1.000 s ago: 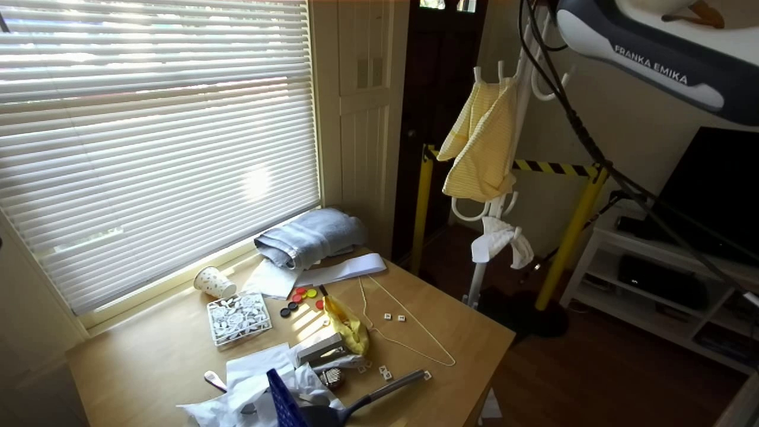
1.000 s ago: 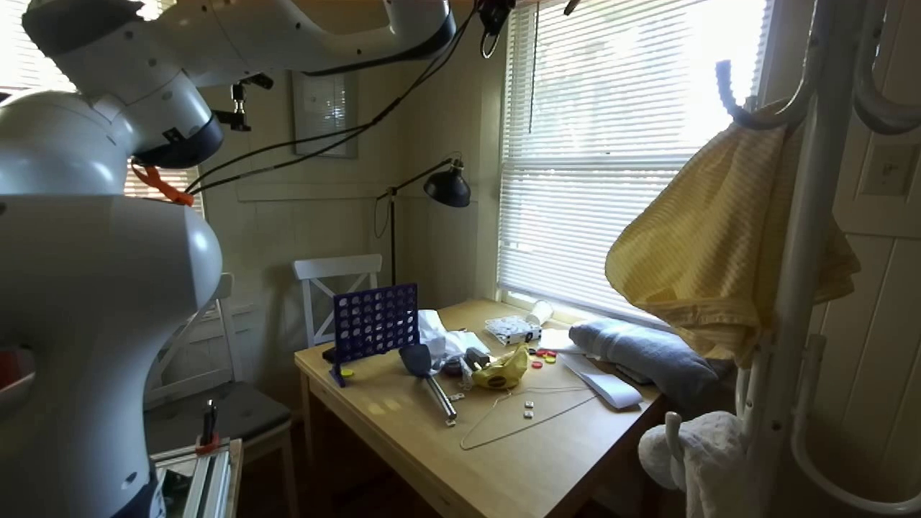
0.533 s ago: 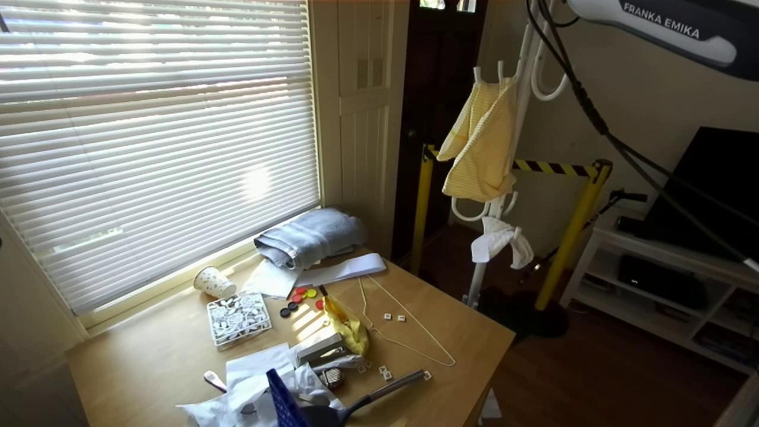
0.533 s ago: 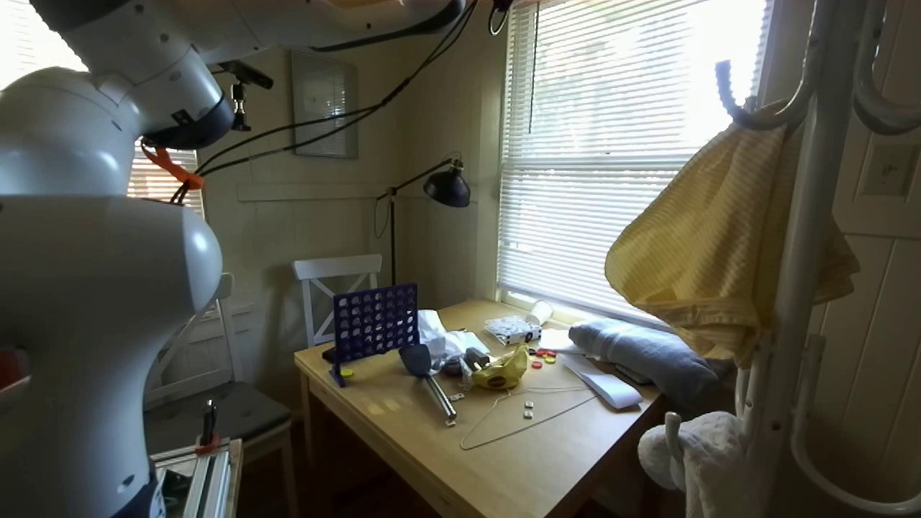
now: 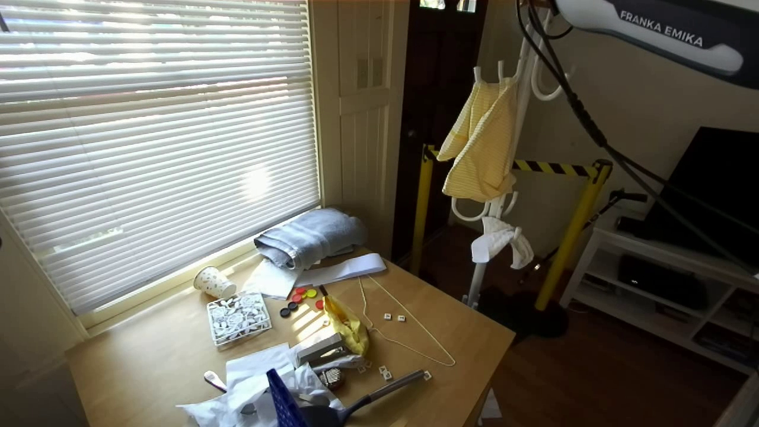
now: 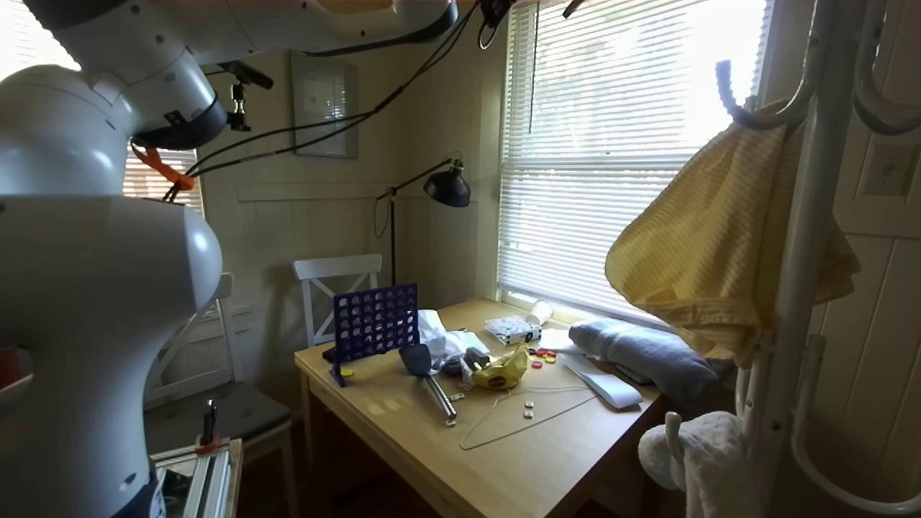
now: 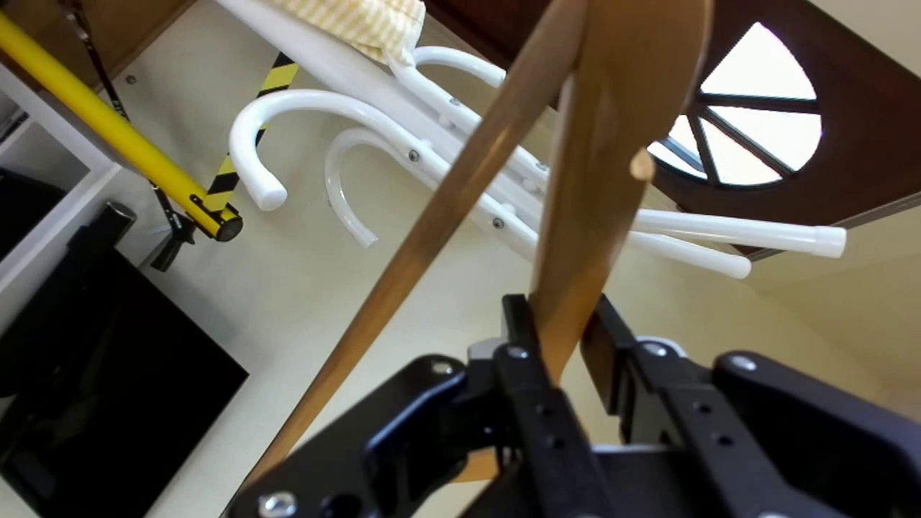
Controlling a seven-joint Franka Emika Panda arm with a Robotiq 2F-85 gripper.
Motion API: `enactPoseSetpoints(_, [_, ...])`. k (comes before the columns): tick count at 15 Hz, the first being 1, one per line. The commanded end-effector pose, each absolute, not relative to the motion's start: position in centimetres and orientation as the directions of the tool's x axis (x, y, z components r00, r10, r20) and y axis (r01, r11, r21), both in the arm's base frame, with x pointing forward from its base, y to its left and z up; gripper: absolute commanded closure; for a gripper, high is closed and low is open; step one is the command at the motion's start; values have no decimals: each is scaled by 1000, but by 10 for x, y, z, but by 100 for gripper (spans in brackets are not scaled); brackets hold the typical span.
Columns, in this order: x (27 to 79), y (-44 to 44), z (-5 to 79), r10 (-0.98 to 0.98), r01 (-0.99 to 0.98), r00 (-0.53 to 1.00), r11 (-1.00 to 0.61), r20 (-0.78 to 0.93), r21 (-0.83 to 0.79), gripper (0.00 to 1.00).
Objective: Hang the brown coat hanger high up on the coat rack
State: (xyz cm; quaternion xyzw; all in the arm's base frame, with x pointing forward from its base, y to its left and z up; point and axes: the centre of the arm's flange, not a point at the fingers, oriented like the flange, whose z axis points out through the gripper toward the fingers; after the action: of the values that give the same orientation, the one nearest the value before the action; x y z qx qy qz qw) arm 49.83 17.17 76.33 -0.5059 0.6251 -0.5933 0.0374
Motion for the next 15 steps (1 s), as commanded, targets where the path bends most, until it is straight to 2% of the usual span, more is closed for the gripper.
enactPoseSetpoints(1, [496, 179, 785, -713, -564, -452, -238, 537, -791, 94])
enactPoseSetpoints(15, [513, 170, 824, -788, -543, -428, -168, 442, -823, 94])
